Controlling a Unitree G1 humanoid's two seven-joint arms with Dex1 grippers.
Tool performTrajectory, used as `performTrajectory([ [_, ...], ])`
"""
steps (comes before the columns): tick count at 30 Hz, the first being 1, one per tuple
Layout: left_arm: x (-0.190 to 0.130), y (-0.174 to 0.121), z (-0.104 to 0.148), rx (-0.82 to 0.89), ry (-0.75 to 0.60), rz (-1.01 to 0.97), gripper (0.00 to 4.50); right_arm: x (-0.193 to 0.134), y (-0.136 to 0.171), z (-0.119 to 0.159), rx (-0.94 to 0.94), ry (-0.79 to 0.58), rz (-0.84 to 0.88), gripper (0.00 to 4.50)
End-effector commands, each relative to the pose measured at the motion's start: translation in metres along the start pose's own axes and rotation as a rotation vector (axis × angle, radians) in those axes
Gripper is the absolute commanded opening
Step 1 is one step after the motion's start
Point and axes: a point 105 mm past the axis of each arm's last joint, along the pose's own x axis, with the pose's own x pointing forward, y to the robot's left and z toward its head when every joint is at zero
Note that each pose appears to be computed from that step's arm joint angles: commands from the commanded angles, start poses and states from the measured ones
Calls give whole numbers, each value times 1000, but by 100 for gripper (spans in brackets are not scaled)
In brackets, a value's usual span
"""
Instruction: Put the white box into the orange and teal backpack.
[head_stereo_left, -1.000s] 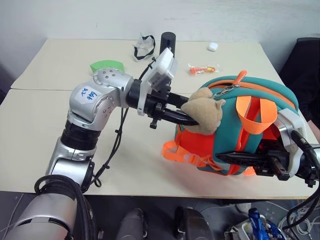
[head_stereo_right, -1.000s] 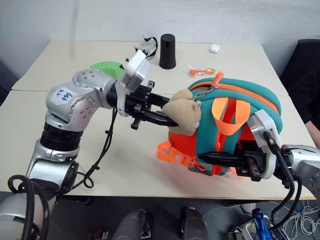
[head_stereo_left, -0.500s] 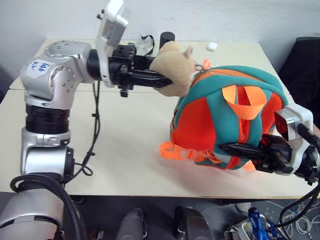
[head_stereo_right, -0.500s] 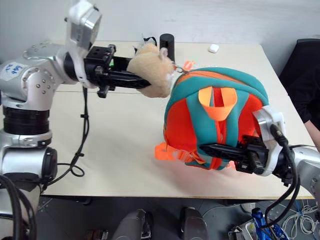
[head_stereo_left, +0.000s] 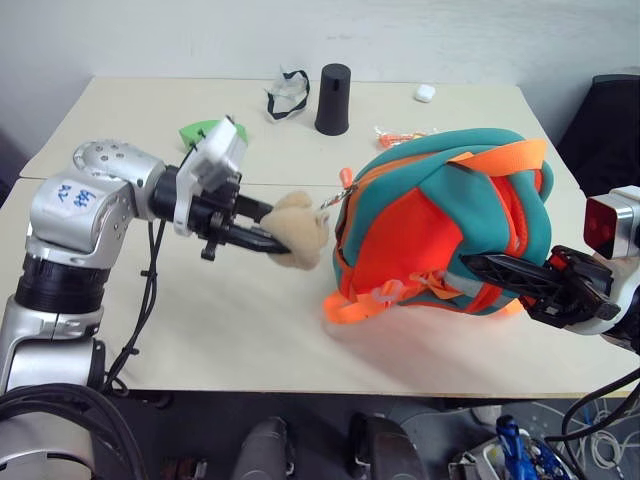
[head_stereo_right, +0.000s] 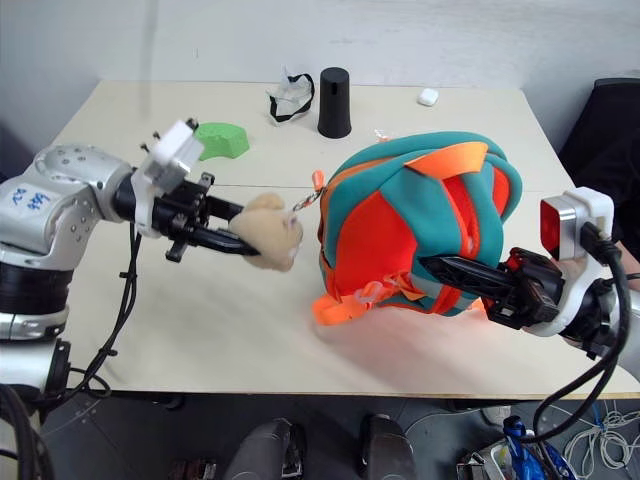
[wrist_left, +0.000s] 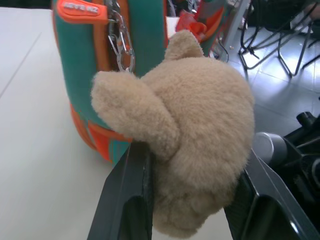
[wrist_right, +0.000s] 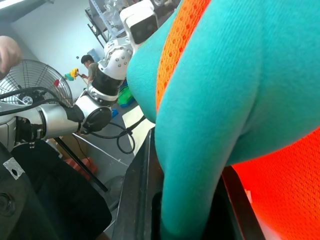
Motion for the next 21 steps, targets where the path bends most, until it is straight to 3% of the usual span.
performTrajectory([
  [1,10,-6,-47,28,222,1,135,-2,2,13,-48,-44,1,0],
  [6,25,4,-83,54,332,51,135,-1,0,12,-55,-36,3,0],
  [9,37,13,-87,67,309,92,135,0,-2,11,-62,-31,1,0],
  [13,62,19,-75,71,176,127,135,-2,-16,5,-126,20,-82,0],
  [16,59,21,-64,17,99,140,135,-6,-26,-3,-144,92,-134,98],
  [21,31,5,-37,-130,-65,57,304,-36,-35,-9,-238,251,-228,273],
])
